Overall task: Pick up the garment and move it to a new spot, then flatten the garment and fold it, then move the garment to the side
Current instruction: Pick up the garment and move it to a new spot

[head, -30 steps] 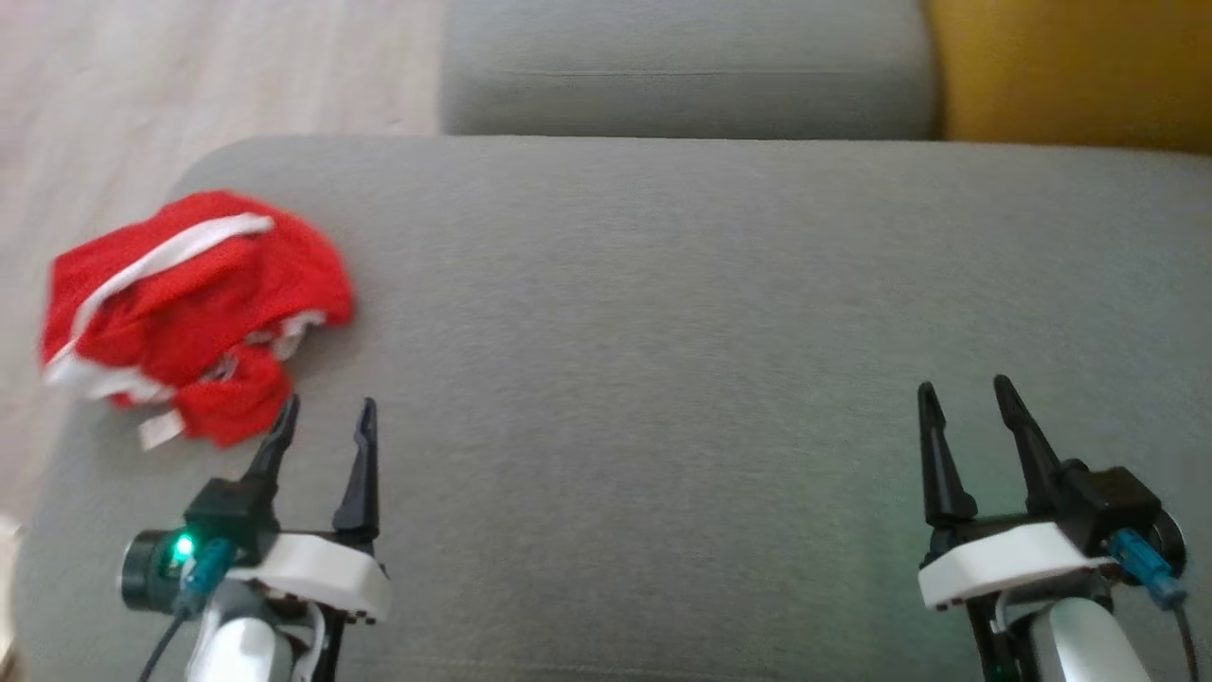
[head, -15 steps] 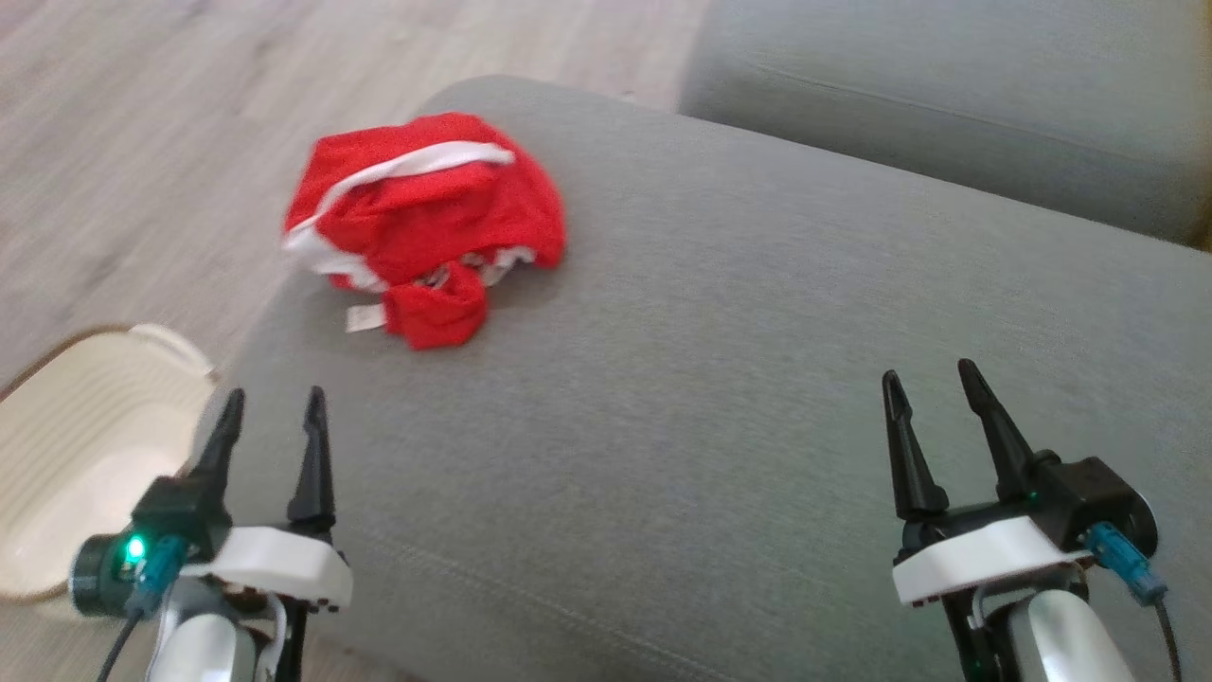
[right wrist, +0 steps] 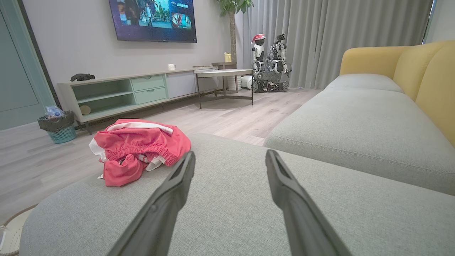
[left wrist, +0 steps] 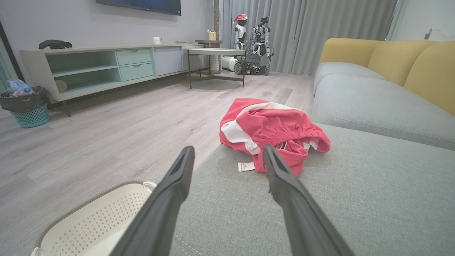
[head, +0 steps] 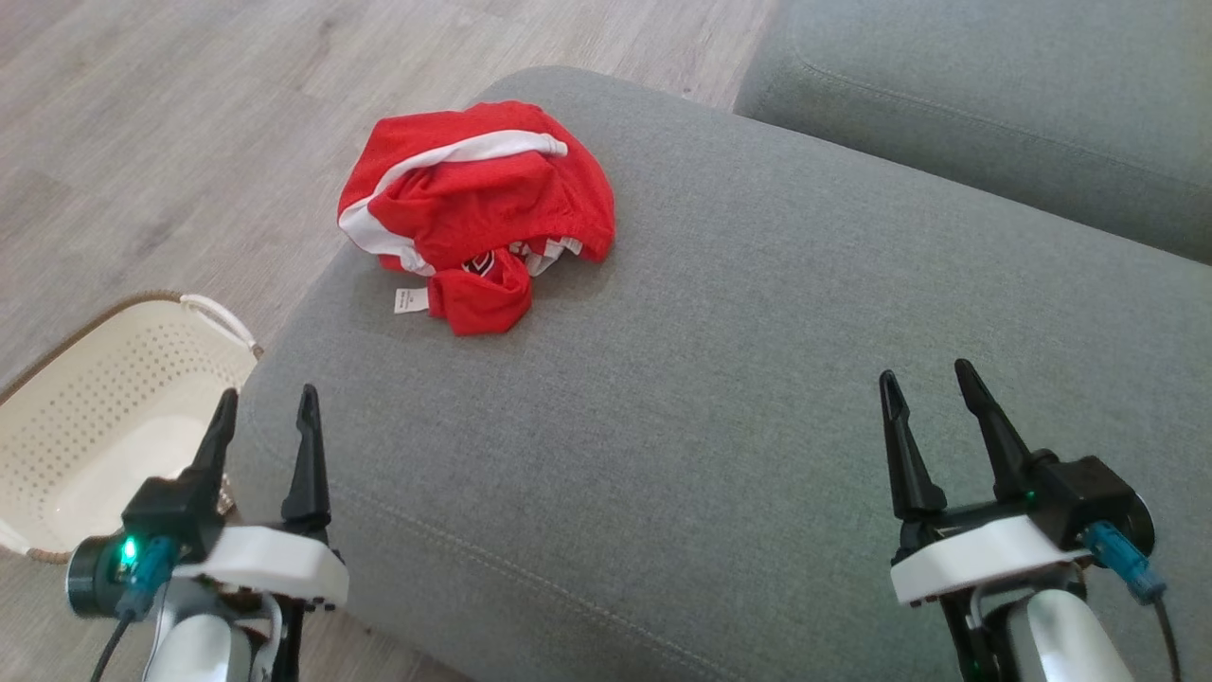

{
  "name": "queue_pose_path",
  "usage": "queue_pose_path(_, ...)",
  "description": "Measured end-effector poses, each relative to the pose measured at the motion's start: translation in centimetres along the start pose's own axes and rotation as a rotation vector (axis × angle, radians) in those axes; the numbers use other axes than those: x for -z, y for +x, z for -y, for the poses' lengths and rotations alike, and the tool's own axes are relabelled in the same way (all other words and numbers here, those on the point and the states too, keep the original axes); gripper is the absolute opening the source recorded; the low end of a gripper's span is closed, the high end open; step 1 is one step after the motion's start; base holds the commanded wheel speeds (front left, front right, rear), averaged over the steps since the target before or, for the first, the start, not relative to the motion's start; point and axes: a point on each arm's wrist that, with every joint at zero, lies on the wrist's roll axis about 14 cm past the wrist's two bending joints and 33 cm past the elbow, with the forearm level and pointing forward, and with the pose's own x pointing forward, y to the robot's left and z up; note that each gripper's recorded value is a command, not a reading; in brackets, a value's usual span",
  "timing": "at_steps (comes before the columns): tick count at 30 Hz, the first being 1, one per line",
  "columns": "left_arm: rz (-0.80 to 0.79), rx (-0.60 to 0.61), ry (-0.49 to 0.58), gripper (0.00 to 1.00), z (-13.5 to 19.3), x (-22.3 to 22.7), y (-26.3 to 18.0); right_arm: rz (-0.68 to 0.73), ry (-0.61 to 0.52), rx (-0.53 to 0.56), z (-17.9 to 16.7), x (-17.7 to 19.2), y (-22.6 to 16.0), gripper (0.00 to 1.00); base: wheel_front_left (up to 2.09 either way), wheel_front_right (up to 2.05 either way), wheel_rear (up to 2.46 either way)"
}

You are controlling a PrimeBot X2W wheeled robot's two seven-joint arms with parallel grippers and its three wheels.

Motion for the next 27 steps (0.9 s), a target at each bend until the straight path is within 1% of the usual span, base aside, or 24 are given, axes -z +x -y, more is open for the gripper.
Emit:
queue_pose_path(5, -0.014, 0.018, -0.001, 1.00, 0.4, 0.3, 0.4, -0.008, 0.008, 0.010, 0.4, 0.4, -0.1, 1.00, 0.00, 0.00, 0.00)
queue_pose_path(7, -0.019, 0.032, 0.001, 1.00, 0.7, 0.4, 1.2, -0.017, 0.015, 0.015, 0.7, 0.7, 0.1, 1.00, 0.00, 0.00, 0.00)
queue_pose_path(10, -0.003, 0.059, 0.000, 1.00, 1.7, -0.5, 4.2, -0.034, 0.014, 0.021, 1.4, 1.1, 0.7, 1.00, 0.00, 0.00, 0.00)
queue_pose_path(13, 0.030, 0.098, 0.001, 1.00, 3.3, -2.3, 8.6, -0.023, 0.007, 0.030, 2.7, 0.8, 1.9, 1.00, 0.00, 0.00, 0.00)
queue_pose_path(15, 0.015, 0.118, -0.007, 1.00, 4.3, -2.4, 11.4, -0.024, -0.006, 0.038, 3.9, 1.0, 2.6, 1.00, 0.00, 0.00, 0.00)
queue_pose_path(19, -0.107, 0.136, 0.004, 1.00, 5.6, 0.3, 15.8, -0.066, -0.012, 0.063, 6.3, 2.7, 3.2, 1.00, 0.00, 0.00, 0.00)
queue_pose_path(22, -0.221, 0.114, 0.015, 1.00, 5.5, 3.4, 18.2, -0.092, -0.002, 0.077, 7.7, 4.2, 3.5, 1.00, 0.00, 0.00, 0.00)
queue_pose_path(27, -0.431, 0.070, 0.024, 1.00, 5.1, 9.0, 19.9, -0.111, 0.010, 0.128, 10.3, 5.7, 3.3, 1.00, 0.00, 0.00, 0.00)
